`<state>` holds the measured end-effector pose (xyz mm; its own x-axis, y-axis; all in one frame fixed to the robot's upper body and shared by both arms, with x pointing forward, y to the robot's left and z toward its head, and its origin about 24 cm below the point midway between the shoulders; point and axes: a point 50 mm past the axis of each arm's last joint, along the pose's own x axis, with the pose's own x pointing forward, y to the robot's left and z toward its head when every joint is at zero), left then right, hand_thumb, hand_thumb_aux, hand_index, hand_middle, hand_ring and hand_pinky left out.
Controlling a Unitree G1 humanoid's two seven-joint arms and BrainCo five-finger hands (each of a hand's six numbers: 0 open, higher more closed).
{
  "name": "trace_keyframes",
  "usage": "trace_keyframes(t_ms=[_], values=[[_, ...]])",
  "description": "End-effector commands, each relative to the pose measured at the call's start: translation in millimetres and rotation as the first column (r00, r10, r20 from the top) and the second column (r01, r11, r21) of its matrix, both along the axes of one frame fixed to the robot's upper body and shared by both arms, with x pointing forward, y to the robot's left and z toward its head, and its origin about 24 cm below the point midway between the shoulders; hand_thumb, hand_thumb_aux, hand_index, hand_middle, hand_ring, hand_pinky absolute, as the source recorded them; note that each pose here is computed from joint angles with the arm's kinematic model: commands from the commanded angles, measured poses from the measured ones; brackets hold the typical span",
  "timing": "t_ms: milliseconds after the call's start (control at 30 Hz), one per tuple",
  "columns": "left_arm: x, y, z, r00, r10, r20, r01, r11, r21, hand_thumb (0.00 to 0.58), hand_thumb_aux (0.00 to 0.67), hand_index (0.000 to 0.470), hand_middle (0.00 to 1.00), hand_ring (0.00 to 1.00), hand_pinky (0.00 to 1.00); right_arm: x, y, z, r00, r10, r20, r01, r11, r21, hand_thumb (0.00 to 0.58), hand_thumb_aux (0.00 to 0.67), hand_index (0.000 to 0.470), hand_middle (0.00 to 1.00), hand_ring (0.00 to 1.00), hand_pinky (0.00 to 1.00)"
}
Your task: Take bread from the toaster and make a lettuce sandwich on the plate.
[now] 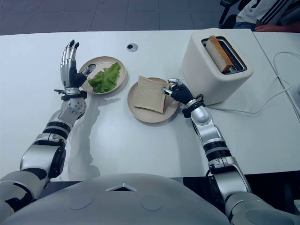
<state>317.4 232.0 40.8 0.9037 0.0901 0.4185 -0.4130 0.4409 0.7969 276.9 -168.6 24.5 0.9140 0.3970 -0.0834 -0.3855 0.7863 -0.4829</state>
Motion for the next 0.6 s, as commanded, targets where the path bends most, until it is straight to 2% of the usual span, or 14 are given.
trace_keyframes(t_ms=[33,67,233,333,367,400,433,467,600], values=[[10,8,-9,0.986,0.059,-0.159,-0.021,0.973,0.229,0.0,0.0,0.0,0.0,0.0,0.0,3,-14,-12,1.0,0.0,-0.011,-0.003,0.954,-0.3,0.505,0.428,0.3,1.0,1.0,1.0],[10,12,-12,0.977,0.08,-0.196,-0.025,0.963,0.269,0.0,0.0,0.0,0.0,0.0,0.0,4,-14,-10,1.0,0.016,0.023,-0.006,0.93,-0.367,0.0,0.0,0.0,0.0,0.0,0.0],[8,19,-26,0.925,0.104,-0.365,0.032,0.937,0.349,0.0,0.0,0.0,0.0,0.0,0.0,5,-13,29,0.938,0.082,0.336,0.128,0.82,-0.557,0.0,0.0,0.0,0.0,0.0,0.0],[2,15,-37,0.889,0.061,-0.453,0.1,0.941,0.323,0.0,0.0,0.0,0.0,0.0,0.0,-2,-10,41,0.897,0.109,0.428,0.193,0.775,-0.602,0.0,0.0,0.0,0.0,0.0,0.0],[0,14,-40,0.877,0.054,-0.477,0.114,0.942,0.316,0.271,0.181,0.127,0.0,0.0,0.0,-5,-8,43,0.891,0.115,0.44,0.2,0.769,-0.607,0.0,0.0,0.0,0.0,0.0,0.0],[-1,15,-43,0.868,0.05,-0.494,0.124,0.942,0.313,0.447,0.349,0.245,0.0,0.0,0.0,-7,-5,44,0.884,0.124,0.451,0.205,0.764,-0.612,0.0,0.0,0.0,0.0,0.0,0.0],[-2,15,-44,0.859,0.044,-0.511,0.135,0.942,0.308,0.538,0.489,0.343,0.0,0.0,0.0,-9,-3,47,0.875,0.131,0.466,0.213,0.761,-0.613,0.0,0.0,0.0,0.0,0.0,0.0],[-3,15,-45,0.853,0.038,-0.521,0.143,0.942,0.303,0.58,0.67,0.47,0.0,0.0,0.0,-11,0,51,0.864,0.134,0.486,0.222,0.764,-0.605,0.0,0.0,0.0,0.0,0.0,0.0],[-4,14,-47,0.833,0.017,-0.553,0.172,0.942,0.289,0.58,0.67,0.47,0.0,0.0,0.0,-21,14,79,0.784,0.138,0.605,0.265,0.807,-0.527,0.0,0.0,0.0,0.0,0.0,0.0]])
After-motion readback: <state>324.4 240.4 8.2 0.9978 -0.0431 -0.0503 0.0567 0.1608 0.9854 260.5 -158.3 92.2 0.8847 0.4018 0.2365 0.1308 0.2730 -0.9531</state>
